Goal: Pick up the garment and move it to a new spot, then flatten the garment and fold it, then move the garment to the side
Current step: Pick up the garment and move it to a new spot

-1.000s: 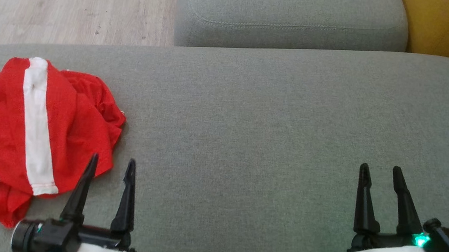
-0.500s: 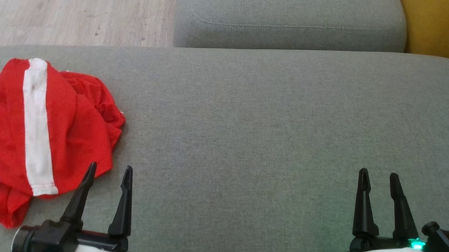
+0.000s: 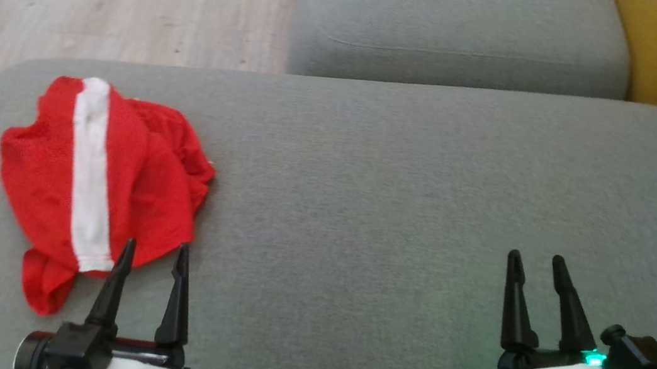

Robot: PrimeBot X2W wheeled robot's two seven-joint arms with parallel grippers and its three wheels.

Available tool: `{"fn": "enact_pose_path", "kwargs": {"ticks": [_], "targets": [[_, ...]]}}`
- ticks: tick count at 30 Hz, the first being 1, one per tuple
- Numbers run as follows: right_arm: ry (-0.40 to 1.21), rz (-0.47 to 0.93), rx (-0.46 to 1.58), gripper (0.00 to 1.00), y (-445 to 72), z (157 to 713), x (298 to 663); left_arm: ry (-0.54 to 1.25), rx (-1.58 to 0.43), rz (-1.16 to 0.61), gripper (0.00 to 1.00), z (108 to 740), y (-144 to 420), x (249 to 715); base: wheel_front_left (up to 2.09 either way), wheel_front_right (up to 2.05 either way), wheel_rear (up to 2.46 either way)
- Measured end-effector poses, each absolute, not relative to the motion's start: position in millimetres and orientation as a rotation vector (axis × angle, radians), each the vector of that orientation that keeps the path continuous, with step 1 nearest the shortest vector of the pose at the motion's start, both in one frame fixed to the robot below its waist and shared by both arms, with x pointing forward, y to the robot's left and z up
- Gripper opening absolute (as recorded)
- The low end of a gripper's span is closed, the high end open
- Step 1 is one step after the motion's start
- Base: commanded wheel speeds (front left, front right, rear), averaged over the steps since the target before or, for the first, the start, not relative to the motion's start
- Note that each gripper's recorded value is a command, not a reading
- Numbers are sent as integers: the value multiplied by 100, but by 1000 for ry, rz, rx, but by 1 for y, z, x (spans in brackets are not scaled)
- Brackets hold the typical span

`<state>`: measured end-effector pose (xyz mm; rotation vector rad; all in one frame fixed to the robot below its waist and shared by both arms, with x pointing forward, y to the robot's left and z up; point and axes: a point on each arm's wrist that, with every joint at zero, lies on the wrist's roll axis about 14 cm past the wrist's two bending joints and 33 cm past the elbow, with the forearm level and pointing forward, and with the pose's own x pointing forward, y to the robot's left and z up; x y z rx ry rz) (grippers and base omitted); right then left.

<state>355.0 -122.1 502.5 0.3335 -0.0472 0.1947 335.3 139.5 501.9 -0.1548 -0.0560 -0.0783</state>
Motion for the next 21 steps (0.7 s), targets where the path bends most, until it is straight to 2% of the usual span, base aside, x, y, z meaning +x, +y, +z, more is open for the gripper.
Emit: {"fn": "enact_pose_path", "kwargs": {"ticks": [8, 21], "targets": [[-33, 328, 350, 100, -78, 506, 360, -76, -139, 56, 100, 504, 180, 318, 0, 0, 0], [12, 454, 375, 100, -36, 502, 356, -76, -130, 196, 100, 499, 219, 285, 0, 0, 0]]}}
